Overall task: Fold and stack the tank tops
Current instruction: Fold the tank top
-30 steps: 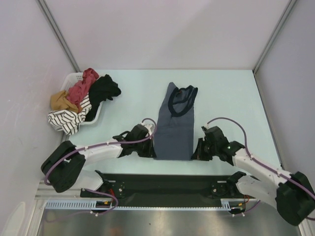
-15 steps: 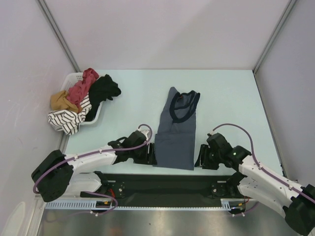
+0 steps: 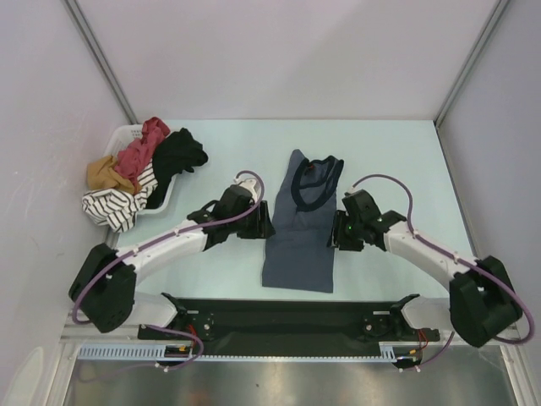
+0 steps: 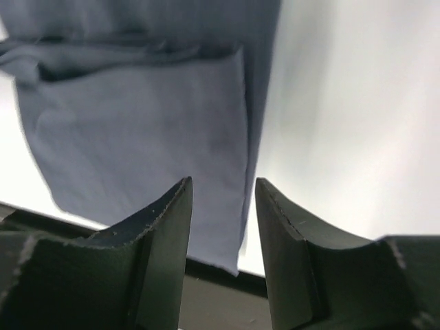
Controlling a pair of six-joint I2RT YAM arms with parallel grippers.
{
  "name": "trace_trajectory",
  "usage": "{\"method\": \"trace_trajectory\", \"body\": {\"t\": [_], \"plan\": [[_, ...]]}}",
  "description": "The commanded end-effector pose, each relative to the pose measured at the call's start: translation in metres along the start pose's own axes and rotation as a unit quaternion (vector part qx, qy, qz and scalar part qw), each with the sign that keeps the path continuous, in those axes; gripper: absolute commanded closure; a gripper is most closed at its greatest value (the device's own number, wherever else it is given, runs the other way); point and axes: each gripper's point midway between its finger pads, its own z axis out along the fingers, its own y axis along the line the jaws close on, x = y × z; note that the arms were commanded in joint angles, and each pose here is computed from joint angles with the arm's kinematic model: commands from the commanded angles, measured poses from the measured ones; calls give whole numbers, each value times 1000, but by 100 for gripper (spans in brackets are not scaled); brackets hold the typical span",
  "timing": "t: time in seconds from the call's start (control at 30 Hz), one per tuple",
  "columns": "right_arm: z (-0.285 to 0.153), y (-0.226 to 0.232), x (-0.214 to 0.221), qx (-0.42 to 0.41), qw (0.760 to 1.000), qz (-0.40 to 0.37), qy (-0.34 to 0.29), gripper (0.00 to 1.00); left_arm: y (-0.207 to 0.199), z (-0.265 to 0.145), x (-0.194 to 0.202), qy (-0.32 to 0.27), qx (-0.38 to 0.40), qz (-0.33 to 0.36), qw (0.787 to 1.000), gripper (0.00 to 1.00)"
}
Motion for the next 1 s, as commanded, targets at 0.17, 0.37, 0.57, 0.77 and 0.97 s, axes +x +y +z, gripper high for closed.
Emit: {"method": "trace_trajectory", "body": {"t": [0.17,0.37,0.57,0.77,0.97], "plan": [[22,10,-56,7,997,-42,-63,53,-1,42,-21,-26,-1,17,1000,44],[34,14,-65,7,997,-57,-60,55,3,61,-16,-12,-5,14,1000,48],[46,11,-62,14,997,-59,-49,55,13,74,-15,-1,-33,18,999,47],[45,13,-63,8,997,-63,-52,88,12,80,-14,4,-31,21,999,79],[37,19,-64,-5,996,-66,-54,100,14,73,-19,-3,-43,28,999,100]]}}
